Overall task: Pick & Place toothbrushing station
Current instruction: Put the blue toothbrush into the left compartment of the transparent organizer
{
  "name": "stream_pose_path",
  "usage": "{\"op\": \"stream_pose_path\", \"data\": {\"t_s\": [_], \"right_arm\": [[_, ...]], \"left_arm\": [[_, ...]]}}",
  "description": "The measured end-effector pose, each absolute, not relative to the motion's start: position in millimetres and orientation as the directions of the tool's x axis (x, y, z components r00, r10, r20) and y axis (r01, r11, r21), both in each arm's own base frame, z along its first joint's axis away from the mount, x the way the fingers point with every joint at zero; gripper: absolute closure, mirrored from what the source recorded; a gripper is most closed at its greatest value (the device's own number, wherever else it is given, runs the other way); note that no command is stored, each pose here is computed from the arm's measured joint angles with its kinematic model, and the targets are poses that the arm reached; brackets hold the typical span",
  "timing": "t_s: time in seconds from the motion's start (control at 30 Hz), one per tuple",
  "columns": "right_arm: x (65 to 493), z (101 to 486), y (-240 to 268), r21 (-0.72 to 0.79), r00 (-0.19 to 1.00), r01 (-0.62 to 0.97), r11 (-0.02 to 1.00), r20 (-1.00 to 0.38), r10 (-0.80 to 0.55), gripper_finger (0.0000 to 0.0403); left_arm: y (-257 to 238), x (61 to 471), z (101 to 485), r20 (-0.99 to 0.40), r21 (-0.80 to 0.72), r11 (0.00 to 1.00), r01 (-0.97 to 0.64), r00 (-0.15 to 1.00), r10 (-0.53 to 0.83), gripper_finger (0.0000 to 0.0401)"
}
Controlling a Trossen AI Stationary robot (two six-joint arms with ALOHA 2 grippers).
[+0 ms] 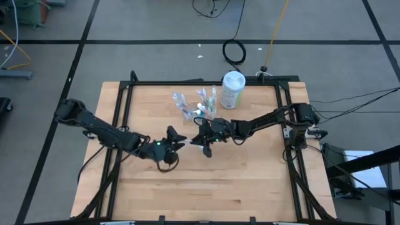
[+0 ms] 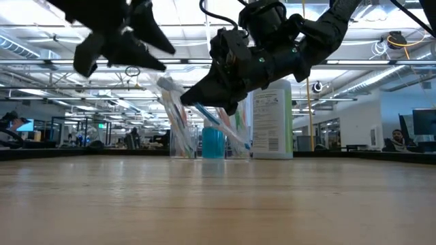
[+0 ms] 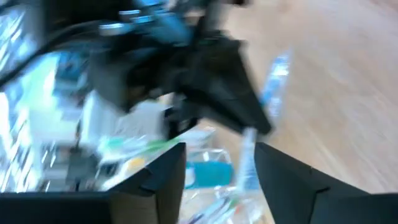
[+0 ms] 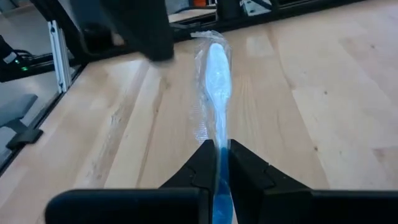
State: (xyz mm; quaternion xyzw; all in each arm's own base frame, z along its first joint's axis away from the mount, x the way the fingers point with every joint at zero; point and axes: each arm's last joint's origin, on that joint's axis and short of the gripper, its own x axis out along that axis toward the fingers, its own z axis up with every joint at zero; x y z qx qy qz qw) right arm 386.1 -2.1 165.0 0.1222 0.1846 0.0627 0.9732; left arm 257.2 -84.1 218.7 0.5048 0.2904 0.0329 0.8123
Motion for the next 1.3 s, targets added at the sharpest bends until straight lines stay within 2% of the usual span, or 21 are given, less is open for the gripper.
{"op": "stream_pose_path", "data": {"t_s": [0.13, 0.37, 0.5, 0.63, 0.7, 0.83, 1.07, 1.13, 1.2, 1.3], "right_arm": [[386, 166, -2, 0.261, 0.926, -0.078, 0.962, -0.339, 0.167, 0.0384], [375, 189, 3, 0.198, 0.918, -0.104, 0.975, -0.358, 0.17, 0.0383], [367, 205, 16, 0.062, 0.924, -0.091, 0.994, -0.367, 0.108, 0.0383], [361, 216, 33, -0.138, 0.935, -0.077, 0.987, -0.354, 0.024, 0.0383], [360, 220, 41, -0.215, 0.944, -0.077, 0.973, -0.33, 0.002, 0.0383], [361, 229, 52, -0.288, 0.971, -0.022, 0.957, -0.235, -0.048, 0.0383], [363, 253, 52, -0.239, 0.997, 0.078, 0.968, 0.006, -0.078, 0.0383], [363, 259, 51, -0.228, 0.995, 0.091, 0.969, 0.066, -0.078, 0.0383], [363, 261, 49, -0.225, 0.993, 0.098, 0.969, 0.082, -0.081, 0.0383], [364, 260, 49, -0.223, 0.994, 0.097, 0.97, 0.078, -0.082, 0.0383]], "left_arm": [[-98, 255, 235, -0.391, 0.839, 0.529, 0.128, 0.818, 0.421, 0.0181], [-103, 236, 275, -0.359, 0.787, 0.61, 0.094, 0.874, 0.328, 0.0174], [-86, 222, 297, -0.312, 0.742, 0.67, 0.008, 0.889, 0.335, 0.0177], [-61, 201, 313, -0.289, 0.558, 0.829, -0.047, 0.925, 0.247, 0.0178], [-50, 196, 306, -0.3, 0.468, 0.884, -0.005, 0.94, 0.165, 0.0178], [-34, 194, 271, -0.297, 0.386, 0.922, 0.038, 0.951, 0.086, 0.0178], [-22, 197, 237, -0.029, 0.342, 0.935, -0.096, 0.993, 0.113, 0.0178], [-21, 199, 238, 0.043, 0.263, 0.957, -0.122, 0.992, 0.114, 0.0178], [-22, 201, 239, 0.078, 0.173, 0.98, -0.1, 0.993, 0.088, 0.0178], [-24, 208, 239, 0.074, 0.159, 0.985, -0.061, 0.996, 0.05, 0.0178]]}}
